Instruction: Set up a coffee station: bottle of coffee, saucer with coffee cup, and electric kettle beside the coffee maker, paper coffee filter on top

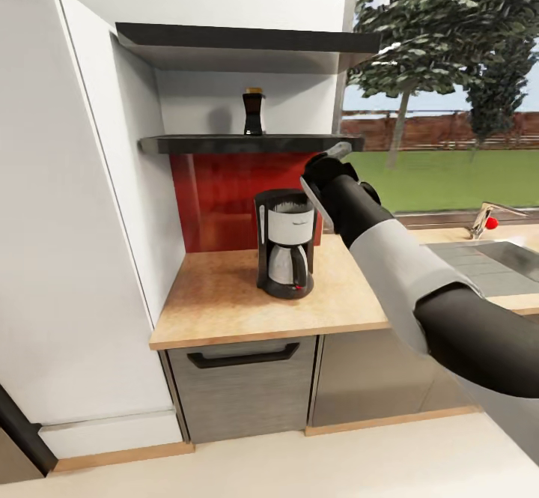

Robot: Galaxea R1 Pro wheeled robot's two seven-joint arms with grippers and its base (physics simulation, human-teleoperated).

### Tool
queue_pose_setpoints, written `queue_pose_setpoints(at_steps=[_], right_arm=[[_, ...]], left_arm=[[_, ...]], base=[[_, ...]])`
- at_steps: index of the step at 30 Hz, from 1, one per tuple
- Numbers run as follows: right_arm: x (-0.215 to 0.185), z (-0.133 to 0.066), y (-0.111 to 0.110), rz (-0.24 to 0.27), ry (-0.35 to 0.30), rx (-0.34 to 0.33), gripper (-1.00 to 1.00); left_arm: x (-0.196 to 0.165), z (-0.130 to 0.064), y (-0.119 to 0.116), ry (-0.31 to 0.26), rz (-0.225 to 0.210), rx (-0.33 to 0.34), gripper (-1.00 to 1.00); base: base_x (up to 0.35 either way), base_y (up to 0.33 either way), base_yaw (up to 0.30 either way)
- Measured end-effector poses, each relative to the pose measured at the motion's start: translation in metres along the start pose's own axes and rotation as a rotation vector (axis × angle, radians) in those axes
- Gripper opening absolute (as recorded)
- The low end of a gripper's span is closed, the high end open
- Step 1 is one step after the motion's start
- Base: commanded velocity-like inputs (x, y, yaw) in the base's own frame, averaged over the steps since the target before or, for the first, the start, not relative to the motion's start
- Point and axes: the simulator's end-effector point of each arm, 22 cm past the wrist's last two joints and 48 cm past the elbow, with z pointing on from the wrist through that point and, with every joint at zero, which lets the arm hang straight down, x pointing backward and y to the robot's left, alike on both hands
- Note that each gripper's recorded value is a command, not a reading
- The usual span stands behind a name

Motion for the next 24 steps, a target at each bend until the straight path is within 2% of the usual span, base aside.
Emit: queue_pose_setpoints(at_steps=[4,15,24], right_arm=[[0.0031,0.0034,-0.0013,-0.011,0.017,0.005,-1.00],[0.0006,0.0022,-0.0020,-0.015,0.011,0.009,-1.00],[0.0004,0.0018,-0.0020,-0.018,0.010,0.010,-1.00]], left_arm=[[0.0010,0.0000,0.0015,0.002,-0.001,-0.003,1.00],[0.0025,-0.0001,0.0046,0.005,-0.002,-0.008,1.00],[0.0026,-0.0002,0.0064,0.006,-0.002,-0.011,1.00]], base=[[0.000,0.000,0.000],[0.004,0.000,0.000],[0.182,0.117,0.000]])
